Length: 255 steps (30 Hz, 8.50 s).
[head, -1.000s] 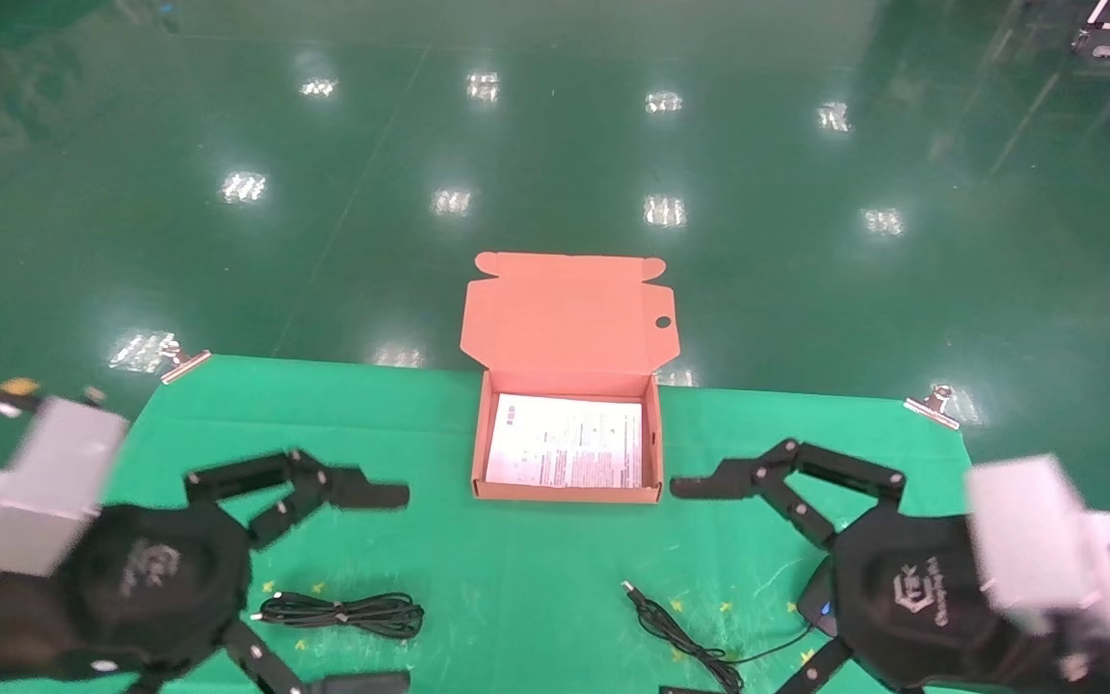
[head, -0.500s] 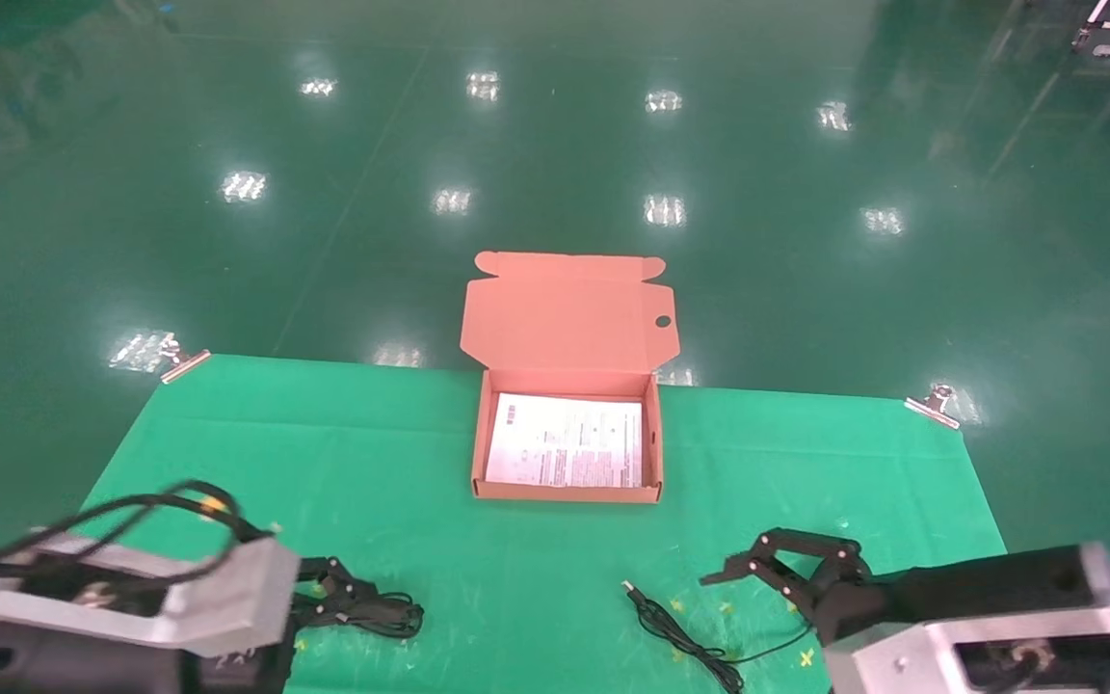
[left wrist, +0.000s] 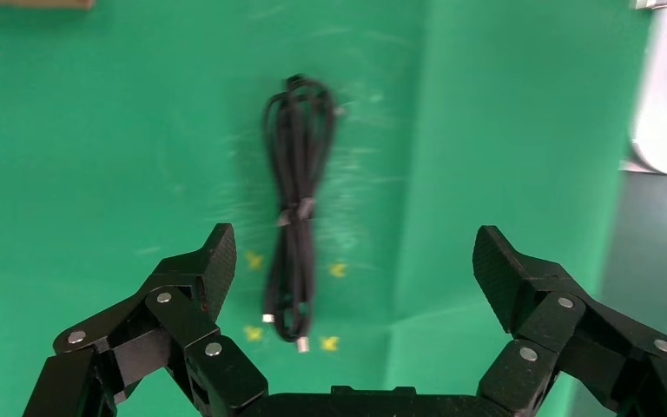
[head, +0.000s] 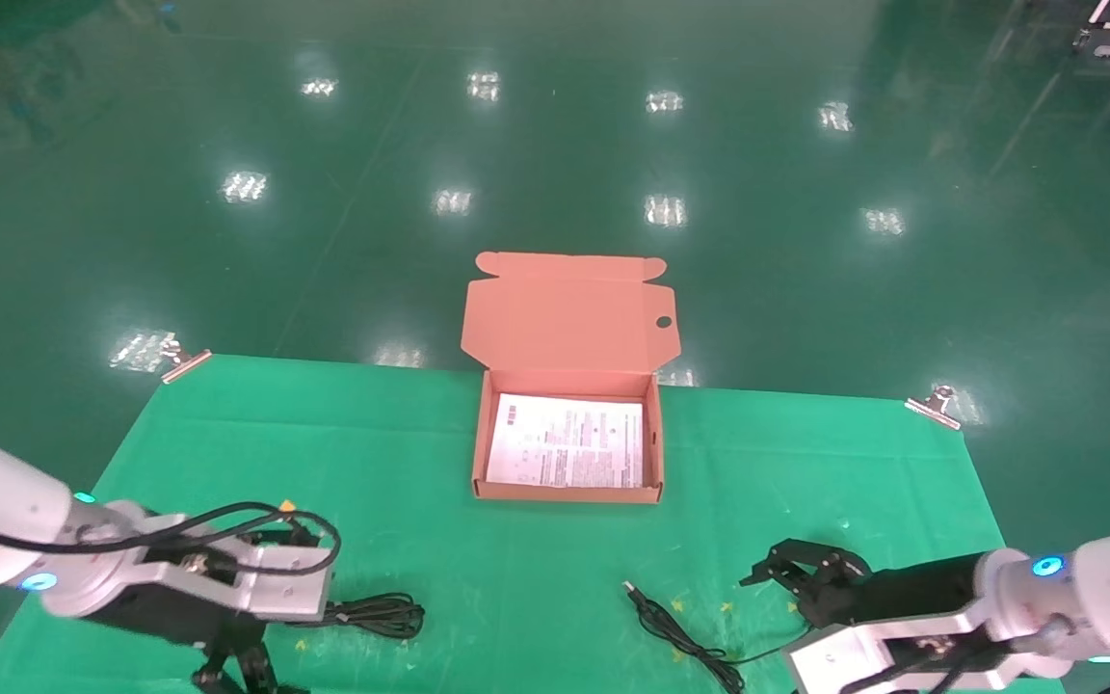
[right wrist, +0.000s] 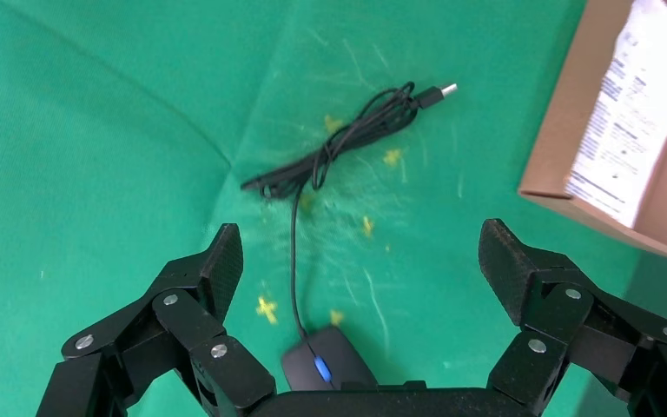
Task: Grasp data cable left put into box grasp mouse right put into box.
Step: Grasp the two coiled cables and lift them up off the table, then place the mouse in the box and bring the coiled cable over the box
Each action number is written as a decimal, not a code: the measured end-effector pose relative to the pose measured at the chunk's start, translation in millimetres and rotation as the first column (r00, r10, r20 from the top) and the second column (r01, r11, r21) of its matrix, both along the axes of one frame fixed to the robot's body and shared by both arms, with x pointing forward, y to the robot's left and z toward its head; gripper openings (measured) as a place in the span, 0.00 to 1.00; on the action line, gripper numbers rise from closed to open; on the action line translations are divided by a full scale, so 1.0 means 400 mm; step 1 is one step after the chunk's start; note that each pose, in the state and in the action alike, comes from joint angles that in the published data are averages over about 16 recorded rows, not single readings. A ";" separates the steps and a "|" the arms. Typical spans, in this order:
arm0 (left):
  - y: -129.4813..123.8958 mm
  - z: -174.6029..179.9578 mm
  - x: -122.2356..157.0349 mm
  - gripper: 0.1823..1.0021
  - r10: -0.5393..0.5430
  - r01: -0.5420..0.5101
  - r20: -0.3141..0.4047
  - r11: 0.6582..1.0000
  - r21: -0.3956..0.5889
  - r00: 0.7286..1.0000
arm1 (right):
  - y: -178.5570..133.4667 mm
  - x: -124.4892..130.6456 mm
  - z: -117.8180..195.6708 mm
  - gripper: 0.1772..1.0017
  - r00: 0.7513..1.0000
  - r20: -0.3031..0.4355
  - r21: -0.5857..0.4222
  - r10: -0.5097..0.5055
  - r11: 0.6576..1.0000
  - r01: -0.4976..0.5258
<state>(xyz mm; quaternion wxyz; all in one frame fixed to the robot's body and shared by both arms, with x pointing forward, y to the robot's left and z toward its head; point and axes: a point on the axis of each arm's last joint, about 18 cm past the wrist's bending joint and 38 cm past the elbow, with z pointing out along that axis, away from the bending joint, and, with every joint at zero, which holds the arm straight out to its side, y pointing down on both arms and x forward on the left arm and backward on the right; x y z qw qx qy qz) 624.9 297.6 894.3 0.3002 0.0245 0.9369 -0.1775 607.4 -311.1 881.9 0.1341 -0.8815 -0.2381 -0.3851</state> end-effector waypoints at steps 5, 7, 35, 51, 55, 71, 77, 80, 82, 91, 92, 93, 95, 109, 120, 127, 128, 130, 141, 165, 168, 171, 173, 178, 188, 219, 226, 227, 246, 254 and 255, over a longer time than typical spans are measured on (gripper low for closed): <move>0.006 -0.022 0.045 1.00 0.050 -0.051 0.033 0.998 0.024 0.998 | 0.014 0.043 -0.035 1.00 0.998 -0.021 0.008 -0.061 0.998 0.062; 0.007 -0.031 0.060 1.00 0.067 -0.068 0.041 0.997 0.023 0.997 | 0.020 0.059 -0.047 1.00 0.996 -0.034 0.018 -0.085 0.996 0.086; 0.052 -0.142 0.175 1.00 0.211 -0.225 -0.108 0.963 -0.150 0.972 | 0.103 0.191 -0.165 1.00 0.927 -0.275 0.172 -0.254 0.936 0.308; 0.071 -0.165 0.195 1.00 0.228 -0.242 -0.106 0.959 -0.147 0.968 | 0.101 0.232 -0.206 1.00 0.917 -0.262 0.158 -0.302 0.924 0.349; 0.072 -0.167 0.197 1.00 0.232 -0.245 -0.104 0.959 -0.144 0.967 | 0.098 0.238 -0.211 1.00 0.915 -0.257 0.161 -0.311 0.920 0.358; 0.072 -0.166 0.199 0.90 0.233 -0.246 -0.100 0.959 -0.143 0.967 | 0.097 0.240 -0.213 0.93 0.913 -0.257 0.163 -0.317 0.917 0.364; 0.072 -0.166 0.199 0.80 0.232 -0.245 -0.101 0.959 -0.142 0.967 | 0.098 0.238 -0.213 0.84 0.914 -0.258 0.162 -0.314 0.918 0.361; 0.072 -0.166 0.198 0.72 0.232 -0.244 -0.101 0.959 -0.142 0.968 | 0.098 0.238 -0.212 0.78 0.914 -0.259 0.162 -0.312 0.919 0.359; 0.072 -0.166 0.198 0.67 0.231 -0.244 -0.101 0.959 -0.142 0.968 | 0.099 0.237 -0.212 0.73 0.914 -0.259 0.162 -0.311 0.919 0.359; 0.072 -0.166 0.198 0.38 0.230 -0.243 -0.101 0.960 -0.141 0.968 | 0.100 0.236 -0.212 0.45 0.915 -0.261 0.162 -0.308 0.920 0.356; 0.072 -0.166 0.198 0.35 0.230 -0.243 -0.101 0.960 -0.141 0.968 | 0.100 0.236 -0.212 0.42 0.915 -0.261 0.162 -0.308 0.920 0.356; 0.072 -0.166 0.198 0.33 0.230 -0.243 -0.101 0.960 -0.141 0.968 | 0.100 0.236 -0.211 0.39 0.915 -0.261 0.162 -0.308 0.920 0.356; 0.071 -0.167 0.197 0.27 0.229 -0.242 -0.102 0.960 -0.141 0.968 | 0.099 0.236 -0.210 0.33 0.915 -0.261 0.162 -0.308 0.920 0.356; 0.118 -0.119 0.181 0.10 0.238 -0.248 -0.097 0.963 -0.106 0.966 | 0.053 0.216 -0.122 0.08 0.909 -0.257 0.208 -0.327 0.900 0.383; 0.154 0.070 0.188 0.10 0.241 -0.237 0.041 0.967 -0.097 0.970 | 0.004 0.231 0.143 0.07 0.919 -0.091 0.410 -0.384 0.826 0.386; 0.114 0.228 0.208 0.10 0.202 -0.183 0.209 0.977 -0.107 0.957 | 0.025 0.241 0.356 0.07 0.923 0.058 0.551 -0.381 0.783 0.289; 0.104 0.251 0.211 0.10 0.195 -0.174 0.236 0.979 -0.107 0.952 | 0.034 0.241 0.383 0.06 0.924 0.077 0.566 -0.376 0.779 0.270; 0.084 0.295 0.216 0.10 0.180 -0.155 0.290 0.982 -0.107 0.940 | 0.054 0.241 0.436 0.06 0.925 0.114 0.593 -0.361 0.772 0.229; -0.026 0.497 0.237 0.10 0.110 -0.068 0.541 0.993 -0.096 0.834 | 0.192 0.237 0.643 0.06 0.929 0.259 0.665 -0.266 0.746 0.029; -0.066 0.624 0.240 0.09 0.087 -0.014 0.661 0.993 -0.115 0.745 | 0.314 0.245 0.715 0.06 0.933 0.322 0.689 -0.162 0.716 -0.113; -0.056 0.614 0.242 0.09 0.098 -0.025 0.652 0.992 -0.120 0.752 | 0.317 0.252 0.701 0.06 0.935 0.316 0.685 -0.160 0.720 -0.108; -0.043 0.598 0.245 0.09 0.111 -0.039 0.637 0.991 -0.126 0.763 | 0.320 0.260 0.679 0.06 0.940 0.303 0.683 -0.158 0.724 -0.098; -0.034 0.584 0.247 0.09 0.121 -0.050 0.624 0.990 -0.130 0.772 | 0.323 0.267 0.662 0.06 0.944 0.292 0.680 -0.156 0.728 -0.090; -0.008 0.549 0.251 0.09 0.152 -0.090 0.590 0.987 -0.133 0.793 | 0.334 0.282 0.611 0.06 0.955 0.257 0.673 -0.148 0.736 -0.067; 0.035 0.509 0.247 0.09 0.217 -0.177 0.547 0.976 -0.126 0.808 | 0.370 0.303 0.519 0.06 0.974 0.191 0.665 -0.126 0.746 -0.034; 0.032 0.489 0.206 0.09 0.257 -0.225 0.555 0.966 -0.127 0.791 | 0.397 0.381 0.238 0.06 0.965 0.053 0.561 -0.259 0.807 0.186; 0.031 0.488 0.203 0.09 0.259 -0.227 0.556 0.966 -0.128 0.790 | 0.407 0.395 0.208 0.06 0.951 0.139 0.473 -0.275 0.863 0.180; 0.031 0.488 0.203 0.09 0.259 -0.227 0.556 0.965 -0.128 0.790 | 0.411 0.396 0.206 0.06 0.950 0.153 0.461 -0.273 0.870 0.176; 0.024 0.482 0.203 0.09 0.250 -0.222 0.557 0.968 -0.118 0.792 | 0.443 0.396 0.192 0.10 0.932 0.268 0.382 -0.243 0.915 0.129; -0.015 0.446 0.221 0.09 0.211 -0.178 0.551 0.978 -0.112 0.807 | 0.411 0.389 0.204 0.20 0.932 0.249 0.420 -0.262 0.897 0.140; -0.025 0.437 0.226 0.09 0.201 -0.167 0.551 0.980 -0.111 0.810 | 0.403 0.388 0.208 0.22 0.932 0.247 0.428 -0.267 0.893 0.142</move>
